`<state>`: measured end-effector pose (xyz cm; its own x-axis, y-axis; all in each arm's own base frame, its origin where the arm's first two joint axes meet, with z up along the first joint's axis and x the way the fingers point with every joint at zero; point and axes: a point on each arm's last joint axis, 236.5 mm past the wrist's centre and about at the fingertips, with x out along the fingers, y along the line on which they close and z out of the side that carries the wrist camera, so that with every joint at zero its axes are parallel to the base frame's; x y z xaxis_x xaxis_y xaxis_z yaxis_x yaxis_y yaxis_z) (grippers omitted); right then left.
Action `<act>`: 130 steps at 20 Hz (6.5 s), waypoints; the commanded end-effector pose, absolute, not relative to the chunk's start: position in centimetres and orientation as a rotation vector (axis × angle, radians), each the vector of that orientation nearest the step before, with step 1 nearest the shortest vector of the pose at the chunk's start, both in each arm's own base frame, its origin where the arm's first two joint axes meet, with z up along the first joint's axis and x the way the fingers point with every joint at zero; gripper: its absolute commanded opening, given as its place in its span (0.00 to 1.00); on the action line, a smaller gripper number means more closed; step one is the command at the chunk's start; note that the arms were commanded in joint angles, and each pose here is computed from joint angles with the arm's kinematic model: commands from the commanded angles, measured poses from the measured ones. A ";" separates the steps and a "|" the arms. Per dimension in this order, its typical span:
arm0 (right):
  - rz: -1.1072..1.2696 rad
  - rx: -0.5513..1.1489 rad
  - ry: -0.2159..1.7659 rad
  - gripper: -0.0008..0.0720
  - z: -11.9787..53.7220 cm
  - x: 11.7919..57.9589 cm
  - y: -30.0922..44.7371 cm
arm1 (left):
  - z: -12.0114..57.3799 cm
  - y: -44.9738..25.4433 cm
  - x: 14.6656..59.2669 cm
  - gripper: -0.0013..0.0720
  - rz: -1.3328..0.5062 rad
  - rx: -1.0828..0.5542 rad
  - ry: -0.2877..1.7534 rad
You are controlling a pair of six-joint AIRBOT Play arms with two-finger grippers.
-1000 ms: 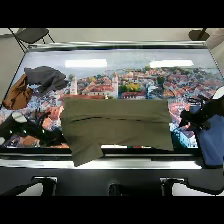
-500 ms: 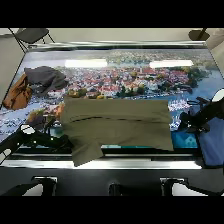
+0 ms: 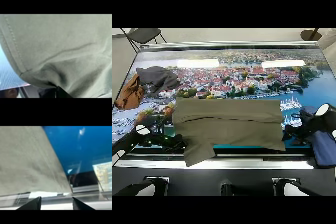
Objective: Fold the shirts.
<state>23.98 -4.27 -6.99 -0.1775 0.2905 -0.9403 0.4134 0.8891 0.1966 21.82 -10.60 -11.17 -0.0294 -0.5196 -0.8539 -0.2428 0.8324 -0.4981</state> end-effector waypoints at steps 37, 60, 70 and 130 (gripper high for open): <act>-0.098 0.324 1.340 0.07 -6.8 48.7 -2.5 | -3.8 -6.7 48.1 0.05 -0.350 -0.371 1.406; 0.122 0.945 1.500 0.94 -10.8 46.3 -1.5 | 13.8 -10.7 44.4 0.66 -0.511 -0.263 1.146; 0.242 0.799 1.374 0.07 -2.1 46.6 0.3 | 9.6 -22.4 44.3 0.06 -0.675 -0.184 1.156; 0.192 0.546 1.615 0.88 -5.6 37.9 14.1 | 26.2 -10.4 42.5 0.06 -0.426 -0.229 0.674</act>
<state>40.19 13.21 -2.63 0.0238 0.4057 -0.9137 0.2110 0.8913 0.4013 42.47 -10.41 26.25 0.7007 -0.4525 -0.5515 0.3070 0.8891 -0.3395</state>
